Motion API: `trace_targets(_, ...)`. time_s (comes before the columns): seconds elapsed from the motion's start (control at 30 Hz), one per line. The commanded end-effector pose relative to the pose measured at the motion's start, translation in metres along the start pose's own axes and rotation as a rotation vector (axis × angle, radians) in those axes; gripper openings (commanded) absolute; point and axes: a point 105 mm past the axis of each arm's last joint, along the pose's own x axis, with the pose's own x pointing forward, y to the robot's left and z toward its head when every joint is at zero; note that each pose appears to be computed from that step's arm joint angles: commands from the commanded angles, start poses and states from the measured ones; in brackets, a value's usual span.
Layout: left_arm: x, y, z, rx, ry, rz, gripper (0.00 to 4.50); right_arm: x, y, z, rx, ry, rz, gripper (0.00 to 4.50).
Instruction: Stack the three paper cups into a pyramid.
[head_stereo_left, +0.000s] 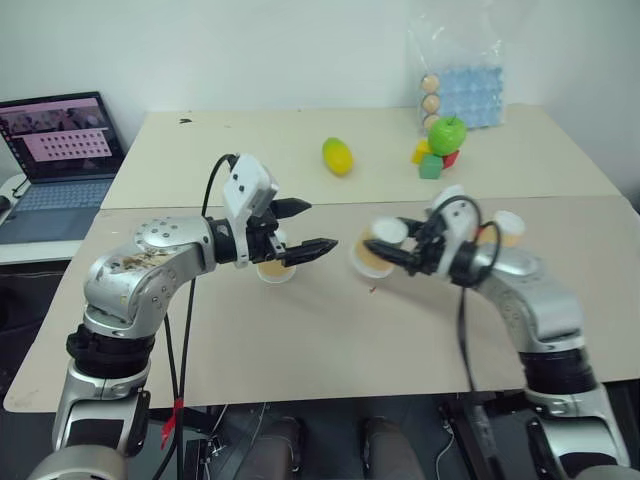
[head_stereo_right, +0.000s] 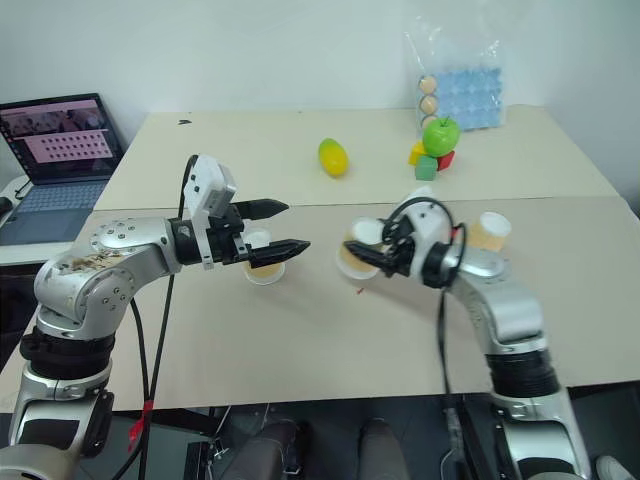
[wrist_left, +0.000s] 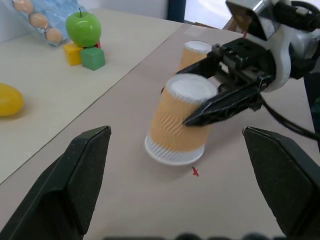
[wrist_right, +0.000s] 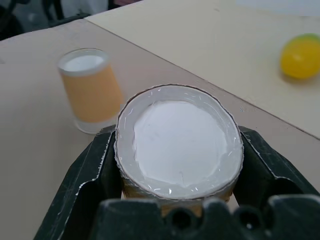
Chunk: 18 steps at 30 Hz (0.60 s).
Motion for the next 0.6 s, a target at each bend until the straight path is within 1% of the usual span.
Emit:
trace_targets(0.03,-0.003,-0.004,0.011,0.046,-0.019,-0.005,4.50,0.013,0.008,0.001,-0.008,-0.003,0.041,2.92)
trace_targets(0.1,-0.004,-0.004,0.012,0.051,-0.019,0.002,4.50,0.018,0.012,-0.001,0.000,0.000,0.061,2.92)
trace_targets(0.4,-0.004,-0.002,0.011,0.055,-0.023,0.028,4.50,0.020,0.017,-0.013,0.039,0.029,0.072,2.92)
trace_targets(0.47,-0.003,-0.002,0.011,0.067,-0.022,0.036,4.50,0.021,0.015,-0.012,0.066,0.012,0.046,3.65)
trace_targets(0.5,-0.002,-0.001,0.012,0.067,-0.025,0.038,4.50,0.021,0.015,-0.009,0.080,-0.001,0.043,3.82)
trace_targets(0.53,-0.002,-0.001,0.012,0.067,-0.028,0.040,4.50,0.021,0.016,-0.008,0.087,-0.009,0.042,4.27)
trace_targets(0.57,-0.002,0.000,0.013,0.065,-0.032,0.042,4.50,0.022,0.016,-0.007,0.086,-0.012,0.039,4.48)
trace_targets(0.6,-0.002,0.000,0.013,0.064,-0.034,0.043,4.50,0.022,0.017,-0.006,0.088,-0.013,0.039,4.48)
